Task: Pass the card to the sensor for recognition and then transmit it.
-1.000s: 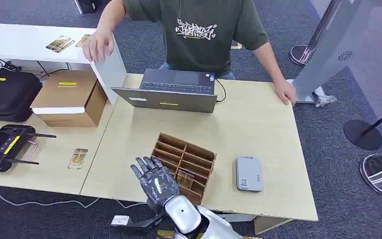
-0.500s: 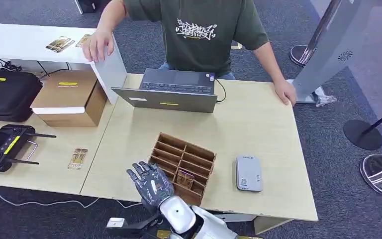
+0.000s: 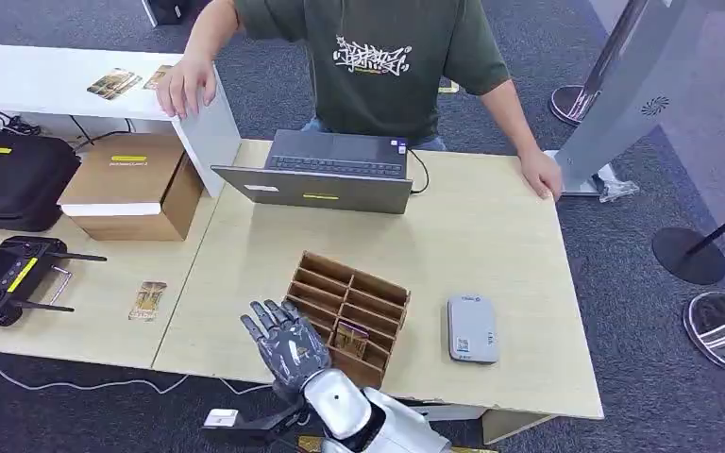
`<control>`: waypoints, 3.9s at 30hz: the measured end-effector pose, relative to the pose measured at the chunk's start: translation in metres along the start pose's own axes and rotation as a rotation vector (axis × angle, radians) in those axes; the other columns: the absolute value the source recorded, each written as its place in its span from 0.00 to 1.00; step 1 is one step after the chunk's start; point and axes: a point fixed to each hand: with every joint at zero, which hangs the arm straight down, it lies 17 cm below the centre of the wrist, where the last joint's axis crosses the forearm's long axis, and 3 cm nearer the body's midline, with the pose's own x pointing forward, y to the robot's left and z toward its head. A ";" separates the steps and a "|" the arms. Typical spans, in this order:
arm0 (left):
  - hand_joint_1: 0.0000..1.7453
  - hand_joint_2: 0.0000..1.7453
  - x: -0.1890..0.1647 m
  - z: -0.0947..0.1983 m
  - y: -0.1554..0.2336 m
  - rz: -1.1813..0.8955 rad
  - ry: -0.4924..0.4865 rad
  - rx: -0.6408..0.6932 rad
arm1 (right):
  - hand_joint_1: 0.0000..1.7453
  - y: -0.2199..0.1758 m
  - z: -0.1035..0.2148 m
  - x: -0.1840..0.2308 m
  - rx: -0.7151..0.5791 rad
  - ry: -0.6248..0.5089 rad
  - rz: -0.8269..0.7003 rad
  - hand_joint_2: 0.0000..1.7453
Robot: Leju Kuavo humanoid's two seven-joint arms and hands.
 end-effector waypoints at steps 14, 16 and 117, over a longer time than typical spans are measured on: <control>0.00 0.00 -0.001 0.001 -0.003 0.016 0.001 -0.008 | 0.00 -0.004 -0.001 0.002 -0.025 -0.008 -0.003 1.00; 0.00 0.00 -0.001 0.001 -0.003 0.017 0.001 -0.007 | 0.00 -0.007 -0.002 0.000 -0.039 -0.003 -0.001 1.00; 0.00 0.00 -0.006 0.001 -0.004 -0.039 0.010 0.012 | 1.00 -0.011 0.002 -0.033 -0.059 0.110 -0.021 1.00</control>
